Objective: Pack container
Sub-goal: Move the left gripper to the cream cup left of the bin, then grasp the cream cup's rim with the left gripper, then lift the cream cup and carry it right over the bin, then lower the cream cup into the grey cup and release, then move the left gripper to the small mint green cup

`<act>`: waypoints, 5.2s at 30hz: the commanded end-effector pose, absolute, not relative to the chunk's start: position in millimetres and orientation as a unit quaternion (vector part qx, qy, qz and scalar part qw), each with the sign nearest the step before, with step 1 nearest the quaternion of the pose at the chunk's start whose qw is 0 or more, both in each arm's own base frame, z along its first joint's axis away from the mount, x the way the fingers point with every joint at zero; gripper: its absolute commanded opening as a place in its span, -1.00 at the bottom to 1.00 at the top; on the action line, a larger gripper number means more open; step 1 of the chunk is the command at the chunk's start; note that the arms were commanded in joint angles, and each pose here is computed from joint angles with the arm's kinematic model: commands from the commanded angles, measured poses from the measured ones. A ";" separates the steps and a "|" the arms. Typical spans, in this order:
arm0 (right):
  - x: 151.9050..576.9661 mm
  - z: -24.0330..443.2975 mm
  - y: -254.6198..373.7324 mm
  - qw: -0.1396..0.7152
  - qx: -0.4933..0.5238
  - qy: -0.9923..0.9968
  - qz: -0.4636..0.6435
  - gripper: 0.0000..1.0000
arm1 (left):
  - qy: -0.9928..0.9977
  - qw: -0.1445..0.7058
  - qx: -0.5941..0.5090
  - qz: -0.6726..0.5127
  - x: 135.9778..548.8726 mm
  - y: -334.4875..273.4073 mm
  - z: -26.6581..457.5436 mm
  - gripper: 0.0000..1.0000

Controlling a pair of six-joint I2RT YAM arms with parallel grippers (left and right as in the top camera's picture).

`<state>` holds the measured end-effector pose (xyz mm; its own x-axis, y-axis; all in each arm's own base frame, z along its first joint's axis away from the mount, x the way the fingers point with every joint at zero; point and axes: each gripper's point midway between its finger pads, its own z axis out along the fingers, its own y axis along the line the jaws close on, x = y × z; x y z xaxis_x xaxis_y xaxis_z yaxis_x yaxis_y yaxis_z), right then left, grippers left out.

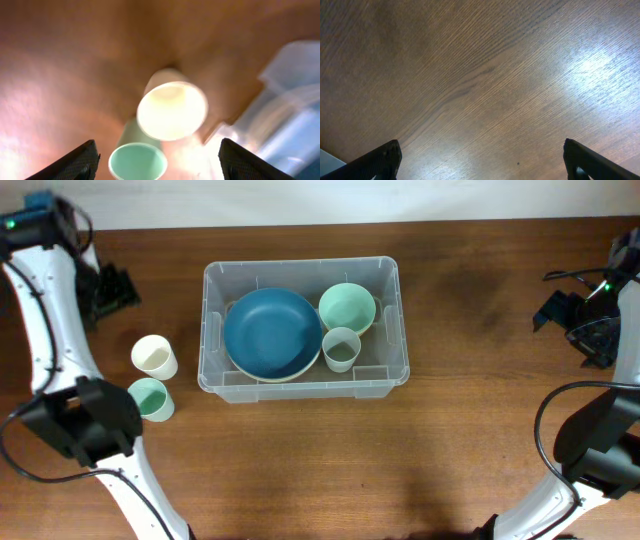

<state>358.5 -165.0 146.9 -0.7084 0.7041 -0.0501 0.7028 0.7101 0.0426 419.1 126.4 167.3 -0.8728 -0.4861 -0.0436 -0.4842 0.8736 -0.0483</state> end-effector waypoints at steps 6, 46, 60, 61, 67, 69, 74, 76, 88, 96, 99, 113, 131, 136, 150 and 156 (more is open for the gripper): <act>358.1 146.4 -165.3 0.030 0.383 0.923 0.006 0.98 | 0.953 -0.054 -0.295 -0.045 381.0 140.6 112.5 0.49; 358.1 146.4 -165.3 0.030 0.383 0.923 0.006 0.98 | 0.959 -0.005 -0.281 -0.031 406.4 151.1 71.3 -0.99; 358.1 146.4 -165.3 0.030 0.383 0.923 0.006 0.98 | 0.941 0.222 -0.210 -0.147 450.2 114.6 249.2 -0.99; 358.1 146.4 -165.3 0.030 0.383 0.923 0.006 0.98 | 0.938 0.245 -0.178 -0.166 449.6 97.6 270.9 -0.99; 358.1 146.4 -165.3 0.030 0.383 0.923 0.006 0.98 | 0.929 0.311 0.022 -0.200 422.9 -16.4 344.0 -0.99; 358.1 146.4 -165.3 0.030 0.383 0.923 0.006 0.98 | 0.923 0.310 0.097 -0.206 412.4 -64.1 350.7 -1.00; 358.1 146.4 -165.3 0.030 0.383 0.923 0.006 0.98 | 0.919 0.287 0.199 -0.182 400.6 -159.8 334.5 -0.99; 358.1 146.4 -165.3 0.030 0.383 0.923 0.006 0.98 | 0.931 0.273 0.191 -0.150 401.4 -177.4 318.9 -0.99; 358.1 146.4 -165.3 0.030 0.383 0.923 0.006 0.98 | 0.949 0.156 0.252 -0.106 395.8 -258.6 215.4 -0.99; 358.1 146.4 -165.3 0.030 0.383 0.923 0.006 0.98 | 0.958 0.113 0.249 -0.082 406.6 -259.1 168.1 -0.99; 358.1 146.4 -165.3 0.030 0.383 0.923 0.006 0.98 | 0.963 0.115 0.235 -0.058 412.0 -252.4 162.0 -0.99; 358.1 146.4 -165.3 0.030 0.383 0.923 0.006 0.98 | 0.970 0.100 0.218 -0.034 414.4 -245.9 145.2 -0.99; 358.1 146.4 -165.3 0.030 0.383 0.923 0.006 0.97 | 0.966 0.172 0.193 -0.008 434.6 -216.6 218.5 0.45; 358.1 146.4 -165.3 0.030 0.383 0.923 0.006 0.98 | 0.971 0.215 0.104 0.028 434.4 -160.8 269.4 0.50; 358.1 146.4 -165.3 0.030 0.383 0.923 0.006 0.98 | 0.952 0.194 -0.232 0.046 322.9 18.9 312.9 0.50; 358.2 146.4 -165.4 0.031 0.383 0.923 0.006 0.98 | 0.917 0.164 -0.359 0.063 253.6 68.1 278.2 0.50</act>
<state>358.3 -165.0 146.5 -0.7084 0.7041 -0.0492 0.7029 0.7101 0.0419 279.3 51.4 294.4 -0.7800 -0.5147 -0.3559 -0.5540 0.8325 0.0102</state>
